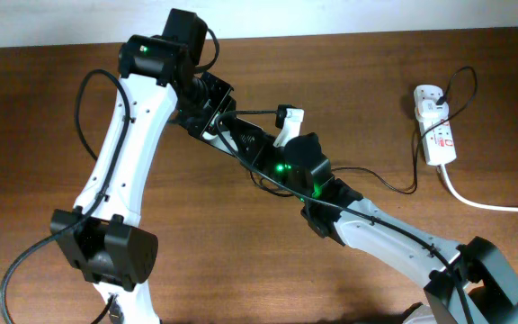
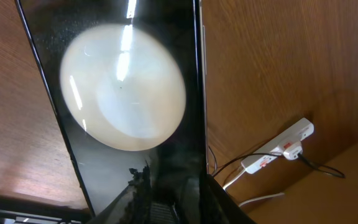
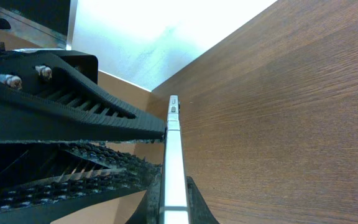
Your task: Plug charger to phone and switch on socket
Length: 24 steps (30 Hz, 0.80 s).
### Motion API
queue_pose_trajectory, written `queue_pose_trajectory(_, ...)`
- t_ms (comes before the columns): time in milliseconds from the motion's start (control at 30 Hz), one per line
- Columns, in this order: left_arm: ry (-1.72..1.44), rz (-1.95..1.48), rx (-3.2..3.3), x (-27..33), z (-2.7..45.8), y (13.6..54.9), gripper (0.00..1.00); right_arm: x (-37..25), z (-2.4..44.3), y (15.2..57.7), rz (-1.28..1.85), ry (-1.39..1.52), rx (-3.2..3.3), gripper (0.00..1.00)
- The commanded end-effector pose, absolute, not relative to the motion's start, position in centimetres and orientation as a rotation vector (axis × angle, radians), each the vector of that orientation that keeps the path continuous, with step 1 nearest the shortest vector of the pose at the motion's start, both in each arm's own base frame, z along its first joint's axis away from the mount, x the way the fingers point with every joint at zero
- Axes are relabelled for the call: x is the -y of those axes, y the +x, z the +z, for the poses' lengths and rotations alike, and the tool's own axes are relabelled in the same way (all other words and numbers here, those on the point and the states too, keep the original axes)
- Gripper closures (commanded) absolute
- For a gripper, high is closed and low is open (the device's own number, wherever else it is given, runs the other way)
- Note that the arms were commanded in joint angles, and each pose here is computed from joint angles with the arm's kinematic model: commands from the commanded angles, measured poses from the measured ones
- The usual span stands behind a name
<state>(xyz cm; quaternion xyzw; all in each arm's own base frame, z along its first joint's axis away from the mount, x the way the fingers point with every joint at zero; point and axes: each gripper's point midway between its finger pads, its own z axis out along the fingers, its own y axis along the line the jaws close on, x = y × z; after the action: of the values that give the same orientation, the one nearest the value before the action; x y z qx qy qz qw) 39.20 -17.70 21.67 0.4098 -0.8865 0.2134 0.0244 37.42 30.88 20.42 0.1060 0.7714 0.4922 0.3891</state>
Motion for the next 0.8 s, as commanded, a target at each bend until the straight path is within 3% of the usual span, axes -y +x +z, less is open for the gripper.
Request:
queue_pose_trajectory(0, 1.199, 0.712, 2.802, 17.8, 23.1, 39.0, 0.68, -30.3, 21.4, 38.2, 1.236, 0.277, -1.936, 0.96)
queue_pose_trajectory(400, 0.578, 0.813, 3.156, 18.4, 23.9, 41.0, 0.61, -22.4, 23.2, 39.4, 1.089, 0.313, -1.973, 0.96)
queue_pose_trajectory(533, 0.303, 0.803, 3.246, 18.3, 24.0, 41.1, 0.55, -19.7, 25.0, 38.5, 1.056, 0.340, -1.965, 0.96)
queue_pose_trajectory(600, 0.138, 0.846, 3.248, 18.9, 24.2, 40.8, 0.39, -18.6, 26.2, 37.9, 1.040, 0.303, -1.950, 0.96)
queue_pose_trajectory(767, 0.080, 0.865, 3.267, 19.1, 24.4, 41.1, 0.28, -14.5, 28.0, 35.8, 0.990, 0.373, -1.949, 0.96)
